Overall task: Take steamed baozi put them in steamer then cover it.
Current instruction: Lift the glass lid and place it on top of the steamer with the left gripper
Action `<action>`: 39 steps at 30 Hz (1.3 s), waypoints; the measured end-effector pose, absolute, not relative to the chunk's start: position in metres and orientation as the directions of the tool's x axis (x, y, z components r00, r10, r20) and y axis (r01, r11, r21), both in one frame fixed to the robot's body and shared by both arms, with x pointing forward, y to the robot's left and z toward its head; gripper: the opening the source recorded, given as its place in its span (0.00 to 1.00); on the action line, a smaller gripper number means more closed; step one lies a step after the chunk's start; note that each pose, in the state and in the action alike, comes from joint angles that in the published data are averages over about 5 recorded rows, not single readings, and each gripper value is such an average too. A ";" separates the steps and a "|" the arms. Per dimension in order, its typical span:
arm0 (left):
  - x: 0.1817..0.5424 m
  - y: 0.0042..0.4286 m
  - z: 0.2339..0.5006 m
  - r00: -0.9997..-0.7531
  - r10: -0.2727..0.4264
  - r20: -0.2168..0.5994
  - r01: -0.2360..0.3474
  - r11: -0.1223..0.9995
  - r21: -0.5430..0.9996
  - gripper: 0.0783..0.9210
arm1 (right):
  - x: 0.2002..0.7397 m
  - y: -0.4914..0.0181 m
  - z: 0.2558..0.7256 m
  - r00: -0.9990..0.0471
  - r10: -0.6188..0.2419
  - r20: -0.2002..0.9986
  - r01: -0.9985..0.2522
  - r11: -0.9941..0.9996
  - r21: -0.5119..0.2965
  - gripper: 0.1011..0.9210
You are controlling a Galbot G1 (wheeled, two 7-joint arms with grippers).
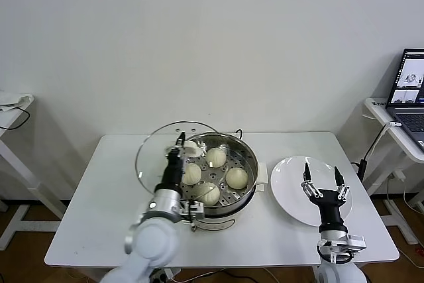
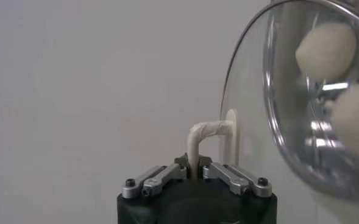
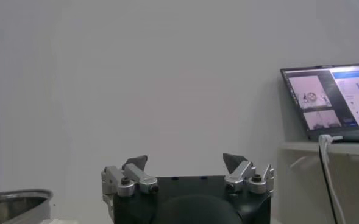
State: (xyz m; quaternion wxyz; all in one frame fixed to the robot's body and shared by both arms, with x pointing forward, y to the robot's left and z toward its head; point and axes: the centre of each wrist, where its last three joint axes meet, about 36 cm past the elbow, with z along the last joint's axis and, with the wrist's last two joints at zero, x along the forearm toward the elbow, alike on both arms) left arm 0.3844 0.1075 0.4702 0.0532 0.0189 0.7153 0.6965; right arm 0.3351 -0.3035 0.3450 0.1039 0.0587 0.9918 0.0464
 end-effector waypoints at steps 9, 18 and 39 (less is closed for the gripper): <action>0.390 0.066 0.460 -0.992 0.123 -0.031 -0.027 0.033 0.999 0.13 | 0.335 -0.297 0.340 -0.974 0.123 -0.191 0.105 0.989 0.102 0.88; 0.399 0.043 0.454 -0.993 0.120 -0.024 -0.021 0.026 0.999 0.13 | 0.335 -0.292 0.338 -0.976 0.118 -0.186 0.101 0.990 0.095 0.88; 0.401 0.025 0.440 -0.996 0.093 0.002 0.005 0.033 0.999 0.13 | 0.339 -0.291 0.335 -0.977 0.110 -0.183 0.095 0.992 0.087 0.88</action>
